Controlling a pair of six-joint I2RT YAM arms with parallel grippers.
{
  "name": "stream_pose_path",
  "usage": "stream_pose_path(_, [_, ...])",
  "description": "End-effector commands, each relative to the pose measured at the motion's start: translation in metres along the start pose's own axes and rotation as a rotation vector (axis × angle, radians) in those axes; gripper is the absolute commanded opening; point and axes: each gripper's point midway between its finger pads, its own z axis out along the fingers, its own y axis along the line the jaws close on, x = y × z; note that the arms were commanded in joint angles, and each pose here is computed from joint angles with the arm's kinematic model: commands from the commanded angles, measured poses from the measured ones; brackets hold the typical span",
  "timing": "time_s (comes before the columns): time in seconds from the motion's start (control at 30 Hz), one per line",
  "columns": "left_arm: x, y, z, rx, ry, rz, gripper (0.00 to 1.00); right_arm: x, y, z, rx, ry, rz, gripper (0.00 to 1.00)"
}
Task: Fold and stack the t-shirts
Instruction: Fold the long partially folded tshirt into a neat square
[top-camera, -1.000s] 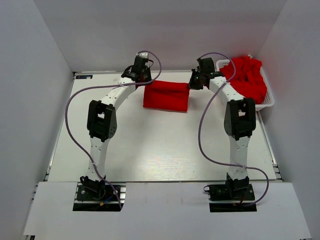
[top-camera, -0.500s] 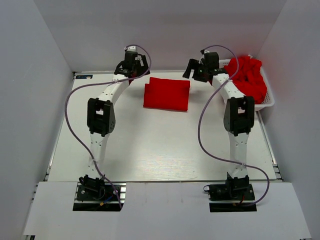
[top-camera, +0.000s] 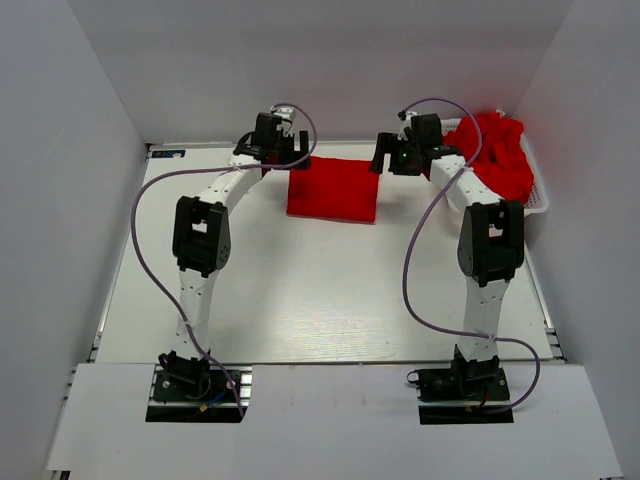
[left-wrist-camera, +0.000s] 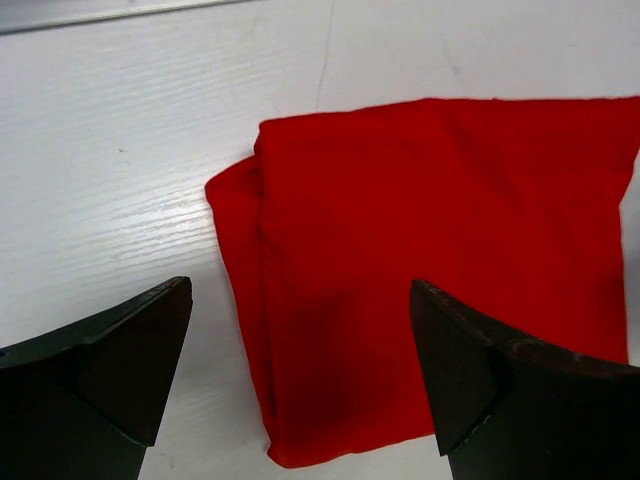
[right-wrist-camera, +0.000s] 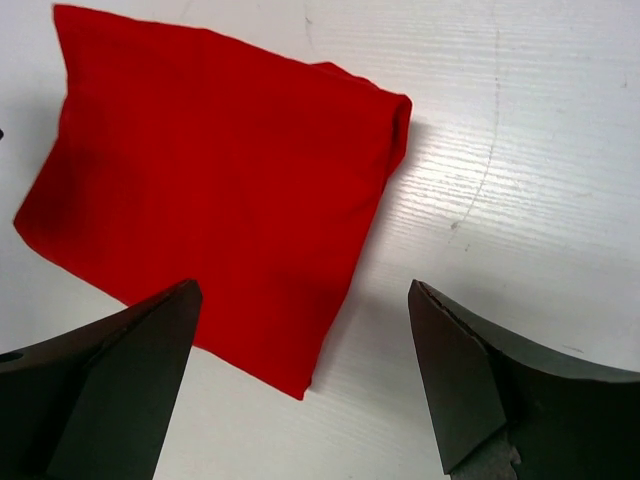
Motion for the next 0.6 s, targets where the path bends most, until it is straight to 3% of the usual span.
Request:
stream_pose_path(0.0, [0.006,0.002,-0.001,0.005,0.045,0.048,1.0,-0.004,-0.003,-0.009,0.023,-0.011,-0.04,0.9])
stream_pose_path(0.33, [0.066,-0.002,0.031,0.08,0.189,0.079,1.0,0.004,-0.014,-0.01,0.063,0.003,-0.04,0.9])
stream_pose_path(0.47, [0.095,0.014,0.045,0.026,0.245,0.075,0.99,0.011,-0.019,-0.013,0.093,0.003,-0.034,0.9])
stream_pose_path(0.5, [0.103,0.012,0.049,0.016,0.259,0.082,0.95,0.006,-0.018,-0.017,0.097,-0.017,-0.039,0.9])
stream_pose_path(0.57, [0.104,0.017,0.053,-0.03,0.254,0.104,0.79,0.012,-0.021,-0.022,0.11,-0.023,-0.03,0.9])
